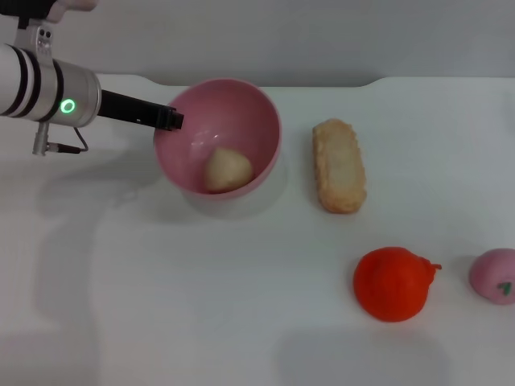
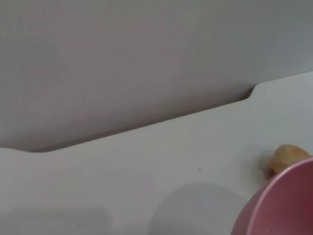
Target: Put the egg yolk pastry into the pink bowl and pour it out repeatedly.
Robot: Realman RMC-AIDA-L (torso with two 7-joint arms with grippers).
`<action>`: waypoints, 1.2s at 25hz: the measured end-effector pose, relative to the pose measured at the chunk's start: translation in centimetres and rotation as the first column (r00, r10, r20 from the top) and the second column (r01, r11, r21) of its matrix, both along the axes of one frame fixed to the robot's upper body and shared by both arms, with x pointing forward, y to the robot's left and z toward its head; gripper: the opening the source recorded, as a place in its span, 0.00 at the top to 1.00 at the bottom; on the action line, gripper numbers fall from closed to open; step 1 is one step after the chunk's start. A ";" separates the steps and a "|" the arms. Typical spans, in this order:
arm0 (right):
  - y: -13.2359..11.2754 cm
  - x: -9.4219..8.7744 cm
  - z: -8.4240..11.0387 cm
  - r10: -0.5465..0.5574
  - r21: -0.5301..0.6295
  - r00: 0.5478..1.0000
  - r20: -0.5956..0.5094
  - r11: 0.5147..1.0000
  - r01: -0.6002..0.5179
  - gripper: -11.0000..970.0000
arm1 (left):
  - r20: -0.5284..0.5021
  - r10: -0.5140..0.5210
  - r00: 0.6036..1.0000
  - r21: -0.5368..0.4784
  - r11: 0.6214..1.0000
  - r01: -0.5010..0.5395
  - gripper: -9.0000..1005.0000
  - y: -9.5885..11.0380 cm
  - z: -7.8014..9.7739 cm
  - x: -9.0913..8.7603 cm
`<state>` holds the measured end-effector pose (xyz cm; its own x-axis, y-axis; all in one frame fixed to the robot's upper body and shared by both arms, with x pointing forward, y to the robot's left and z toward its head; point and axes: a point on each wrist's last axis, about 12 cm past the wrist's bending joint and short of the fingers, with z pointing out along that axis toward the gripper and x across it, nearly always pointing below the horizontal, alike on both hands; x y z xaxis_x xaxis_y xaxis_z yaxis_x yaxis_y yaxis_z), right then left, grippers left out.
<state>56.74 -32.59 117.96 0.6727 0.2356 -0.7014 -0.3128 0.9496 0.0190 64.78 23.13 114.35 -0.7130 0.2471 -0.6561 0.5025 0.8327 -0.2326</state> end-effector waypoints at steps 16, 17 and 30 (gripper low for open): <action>0.0 -0.2 0.0 0.011 0.009 1.000 0.002 1.000 -0.011 0.39 | 0.049 -0.007 0.999 0.008 1.000 0.007 0.95 -0.2 0.1 0.3; 0.0 -0.2 -0.1 0.011 0.009 1.000 0.002 1.000 -0.011 0.39 | 0.049 -0.007 0.999 0.008 1.000 0.007 0.95 -0.2 0.1 0.3; 0.0 -0.1 -0.2 0.011 0.010 1.000 -0.008 1.000 -0.011 0.39 | 0.049 -0.005 0.999 0.008 1.000 0.005 0.95 -0.3 0.1 0.3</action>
